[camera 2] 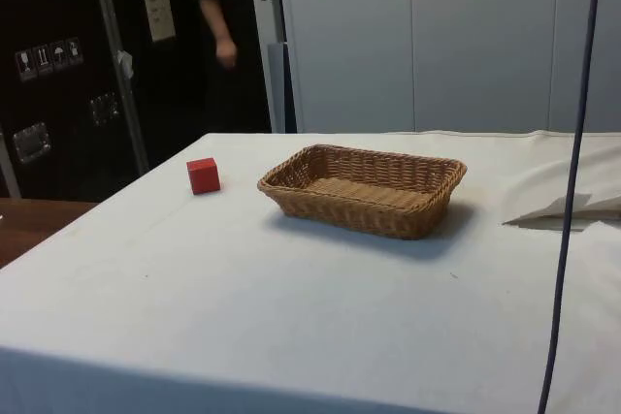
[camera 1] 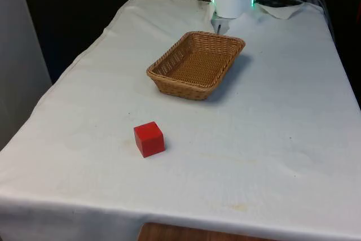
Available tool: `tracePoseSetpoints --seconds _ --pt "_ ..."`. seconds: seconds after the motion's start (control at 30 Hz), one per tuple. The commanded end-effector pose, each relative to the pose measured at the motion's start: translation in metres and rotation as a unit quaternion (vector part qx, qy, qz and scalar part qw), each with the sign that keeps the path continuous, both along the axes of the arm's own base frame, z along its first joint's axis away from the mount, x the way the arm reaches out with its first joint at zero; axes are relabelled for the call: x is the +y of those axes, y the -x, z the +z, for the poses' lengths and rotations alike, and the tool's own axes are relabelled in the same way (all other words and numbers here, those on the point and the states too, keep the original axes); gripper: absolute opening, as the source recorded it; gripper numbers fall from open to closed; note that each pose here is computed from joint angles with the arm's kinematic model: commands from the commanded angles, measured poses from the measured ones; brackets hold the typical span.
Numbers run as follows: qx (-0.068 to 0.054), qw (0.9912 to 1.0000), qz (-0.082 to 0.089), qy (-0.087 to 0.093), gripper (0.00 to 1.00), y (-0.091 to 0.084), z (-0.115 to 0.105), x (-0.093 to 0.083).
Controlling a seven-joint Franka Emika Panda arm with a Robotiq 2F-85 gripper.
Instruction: Pick up the cube and place it into the basket.
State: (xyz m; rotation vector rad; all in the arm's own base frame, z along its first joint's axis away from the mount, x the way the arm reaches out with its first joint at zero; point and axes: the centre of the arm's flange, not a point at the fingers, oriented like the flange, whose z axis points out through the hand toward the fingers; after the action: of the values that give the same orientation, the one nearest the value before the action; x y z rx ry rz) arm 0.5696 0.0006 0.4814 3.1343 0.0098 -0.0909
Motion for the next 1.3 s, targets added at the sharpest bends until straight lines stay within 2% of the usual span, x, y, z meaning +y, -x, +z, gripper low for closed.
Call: tracePoseSetpoints --seconds 0.0,0.2,0.23,0.3,0.53,0.57,0.8,0.83,0.87,1.03,1.13,1.27 --pt "-0.001 1.0 -0.002 0.002 1.0 -0.004 -0.003 0.002" --pt "-0.006 0.99994 -0.006 0.007 1.0 -0.019 -0.012 0.002" --pt "-0.007 0.99996 -0.004 0.004 1.0 -0.016 -0.011 0.002" --pt "-0.009 0.9999 -0.007 0.008 1.0 -0.028 -0.018 0.003" --pt "-0.019 0.99973 -0.007 0.011 1.0 -0.051 -0.034 0.003" --pt "-0.016 0.99981 -0.006 0.008 1.0 -0.047 -0.032 0.003" --pt "-0.035 0.99927 -0.006 0.014 1.0 -0.073 -0.05 0.003" --pt "-0.031 0.99943 -0.005 0.011 1.0 -0.07 -0.049 0.003" --pt "-0.036 0.99922 -0.006 0.014 1.0 -0.075 -0.053 0.003" --pt "-0.044 0.99888 -0.008 0.014 1.0 -0.087 -0.068 0.0" --pt "-0.045 0.99885 -0.007 0.014 1.0 -0.088 -0.072 -0.001" --pt "-0.049 0.9986 -0.014 0.015 1.0 -0.096 -0.083 -0.005"
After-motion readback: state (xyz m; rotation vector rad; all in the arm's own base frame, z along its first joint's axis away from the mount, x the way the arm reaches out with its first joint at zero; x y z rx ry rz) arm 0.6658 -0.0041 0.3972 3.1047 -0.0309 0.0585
